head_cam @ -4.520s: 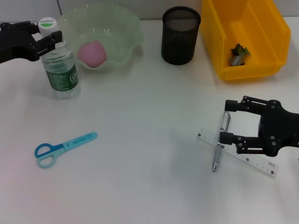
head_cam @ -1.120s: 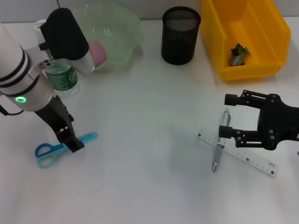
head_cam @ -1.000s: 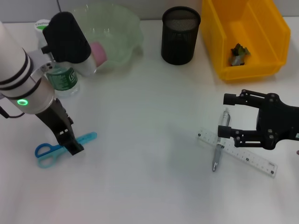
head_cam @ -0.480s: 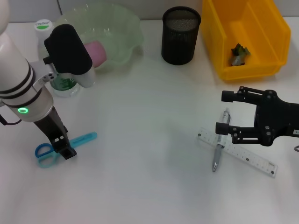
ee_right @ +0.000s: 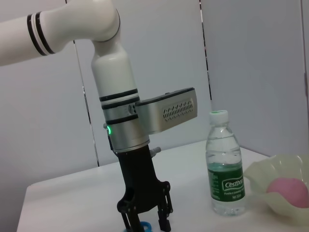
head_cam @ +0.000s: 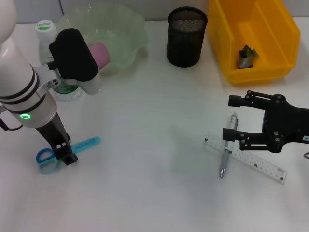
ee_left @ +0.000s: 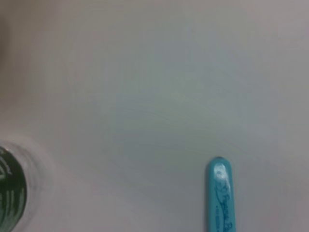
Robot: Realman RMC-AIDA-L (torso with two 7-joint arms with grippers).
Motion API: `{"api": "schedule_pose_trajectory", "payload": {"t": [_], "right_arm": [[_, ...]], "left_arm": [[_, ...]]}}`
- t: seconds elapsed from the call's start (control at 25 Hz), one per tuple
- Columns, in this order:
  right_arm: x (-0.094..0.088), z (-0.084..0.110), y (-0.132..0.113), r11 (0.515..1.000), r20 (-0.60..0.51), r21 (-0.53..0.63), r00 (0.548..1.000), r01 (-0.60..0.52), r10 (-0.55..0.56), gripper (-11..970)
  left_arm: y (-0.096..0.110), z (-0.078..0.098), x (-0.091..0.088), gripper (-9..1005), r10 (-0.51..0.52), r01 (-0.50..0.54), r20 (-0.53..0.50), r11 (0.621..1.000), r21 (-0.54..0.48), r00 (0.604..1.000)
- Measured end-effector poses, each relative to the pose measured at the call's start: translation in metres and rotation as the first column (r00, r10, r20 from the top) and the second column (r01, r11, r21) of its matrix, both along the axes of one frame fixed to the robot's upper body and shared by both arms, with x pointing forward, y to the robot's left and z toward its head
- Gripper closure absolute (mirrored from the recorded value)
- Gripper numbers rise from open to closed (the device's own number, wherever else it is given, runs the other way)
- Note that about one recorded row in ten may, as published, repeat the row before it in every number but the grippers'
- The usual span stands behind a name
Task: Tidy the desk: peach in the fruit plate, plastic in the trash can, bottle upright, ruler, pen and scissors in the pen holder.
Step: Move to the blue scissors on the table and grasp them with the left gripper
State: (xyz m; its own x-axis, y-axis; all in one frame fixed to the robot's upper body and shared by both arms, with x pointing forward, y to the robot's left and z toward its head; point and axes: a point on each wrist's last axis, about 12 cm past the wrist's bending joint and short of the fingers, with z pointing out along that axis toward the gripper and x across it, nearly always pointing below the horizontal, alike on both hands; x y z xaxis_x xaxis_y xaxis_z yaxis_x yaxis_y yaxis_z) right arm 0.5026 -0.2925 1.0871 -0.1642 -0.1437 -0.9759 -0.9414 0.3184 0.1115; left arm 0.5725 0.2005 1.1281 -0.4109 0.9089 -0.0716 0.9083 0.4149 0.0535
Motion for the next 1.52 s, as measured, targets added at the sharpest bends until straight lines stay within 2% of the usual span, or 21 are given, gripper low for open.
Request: {"api": "schedule_pose_trajectory", "payload": {"t": [0.4, 0.96, 1.12, 1.52], "right_arm": [[-0.0025, -0.0019, 0.0005, 1.000, -0.007, 0.005, 1.000, 0.001, -0.001, 125], [-0.0038, -0.0018, 0.0005, 1.000, -0.008, 0.010, 1.000, -0.003, 0.003, 125], [-0.0044, -0.0018, -0.0002, 1.000, -0.009, 0.010, 1.000, -0.003, 0.003, 126], [-0.0080, -0.0025, -0.0017, 1.000, -0.015, 0.020, 1.000, -0.004, 0.004, 125]], "left_arm": [[-0.0014, -0.0008, -0.0015, 503, -0.016, 0.016, -0.007, 1.000, 0.008, 1.000], [-0.0014, 0.0000, -0.0018, 514, -0.022, 0.022, -0.017, 1.000, 0.014, 1.000], [-0.0011, -0.0006, -0.0023, 641, -0.024, 0.025, -0.025, 1.000, 0.017, 0.999], [-0.0005, -0.0018, -0.0026, 659, -0.029, 0.029, -0.029, 0.999, 0.019, 0.999]]}}
